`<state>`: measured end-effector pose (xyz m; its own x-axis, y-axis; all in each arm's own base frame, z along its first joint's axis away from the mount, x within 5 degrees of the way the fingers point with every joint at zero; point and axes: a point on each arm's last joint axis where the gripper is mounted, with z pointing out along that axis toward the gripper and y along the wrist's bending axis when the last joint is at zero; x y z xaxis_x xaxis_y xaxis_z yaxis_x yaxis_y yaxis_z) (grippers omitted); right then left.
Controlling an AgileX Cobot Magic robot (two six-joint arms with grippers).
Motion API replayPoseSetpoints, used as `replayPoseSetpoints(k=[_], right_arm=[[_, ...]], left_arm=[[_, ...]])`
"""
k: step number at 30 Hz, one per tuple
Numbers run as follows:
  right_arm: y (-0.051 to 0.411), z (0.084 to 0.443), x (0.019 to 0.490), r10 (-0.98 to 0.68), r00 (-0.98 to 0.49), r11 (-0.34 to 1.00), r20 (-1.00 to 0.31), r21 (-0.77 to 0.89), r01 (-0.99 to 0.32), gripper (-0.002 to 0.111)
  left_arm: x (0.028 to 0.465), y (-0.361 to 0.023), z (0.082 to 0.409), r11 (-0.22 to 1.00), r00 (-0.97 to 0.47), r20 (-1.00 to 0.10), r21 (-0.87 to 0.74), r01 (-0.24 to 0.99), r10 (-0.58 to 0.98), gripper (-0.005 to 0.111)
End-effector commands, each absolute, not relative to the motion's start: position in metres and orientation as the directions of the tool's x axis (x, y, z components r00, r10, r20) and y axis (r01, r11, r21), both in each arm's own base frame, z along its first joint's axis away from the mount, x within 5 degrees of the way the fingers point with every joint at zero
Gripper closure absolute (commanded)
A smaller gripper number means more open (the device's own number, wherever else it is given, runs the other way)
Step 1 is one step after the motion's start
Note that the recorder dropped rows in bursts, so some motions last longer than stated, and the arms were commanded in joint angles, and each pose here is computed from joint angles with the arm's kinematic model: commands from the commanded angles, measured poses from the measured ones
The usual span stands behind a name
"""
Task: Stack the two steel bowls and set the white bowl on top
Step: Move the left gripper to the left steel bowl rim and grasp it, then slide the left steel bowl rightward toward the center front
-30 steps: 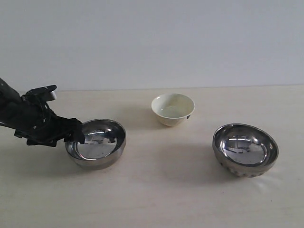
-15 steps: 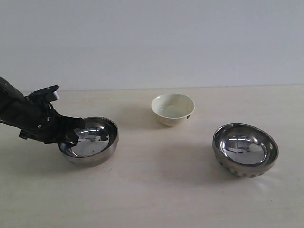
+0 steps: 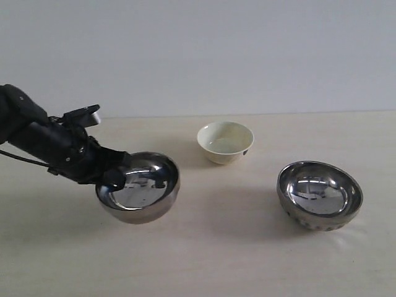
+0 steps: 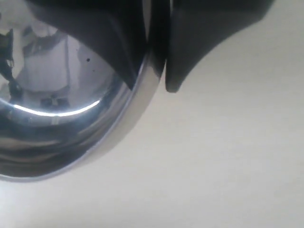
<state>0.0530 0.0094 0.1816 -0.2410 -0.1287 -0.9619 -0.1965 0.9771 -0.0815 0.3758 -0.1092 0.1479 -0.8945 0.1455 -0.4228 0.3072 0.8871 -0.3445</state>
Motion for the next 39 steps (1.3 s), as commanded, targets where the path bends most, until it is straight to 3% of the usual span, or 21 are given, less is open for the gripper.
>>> replayPoseSetpoints(k=[1, 16, 23, 39], right_arm=[[0.009, 0.182, 0.053, -0.138, -0.23, 0.977, -0.963, -0.095, -0.19, 0.108], [0.009, 0.182, 0.053, -0.138, -0.23, 0.977, -0.963, -0.095, -0.19, 0.108], [0.009, 0.182, 0.053, -0.138, -0.23, 0.977, -0.963, -0.095, -0.19, 0.108], [0.009, 0.182, 0.053, -0.138, -0.23, 0.977, -0.963, -0.095, -0.19, 0.108]], left_arm=[[0.361, -0.148, 0.168, 0.842, -0.87, -0.459, -0.384, 0.378, 0.18, 0.103], [0.337, -0.242, 0.151, 0.785, -0.832, -0.492, -0.397, 0.476, 0.256, 0.103], [0.338, -0.244, 0.125, 0.805, -0.876, -0.419, -0.418, 0.42, 0.239, 0.103], [0.343, -0.239, 0.122, 0.834, -0.855, -0.449, -0.341, 0.433, 0.26, 0.103]])
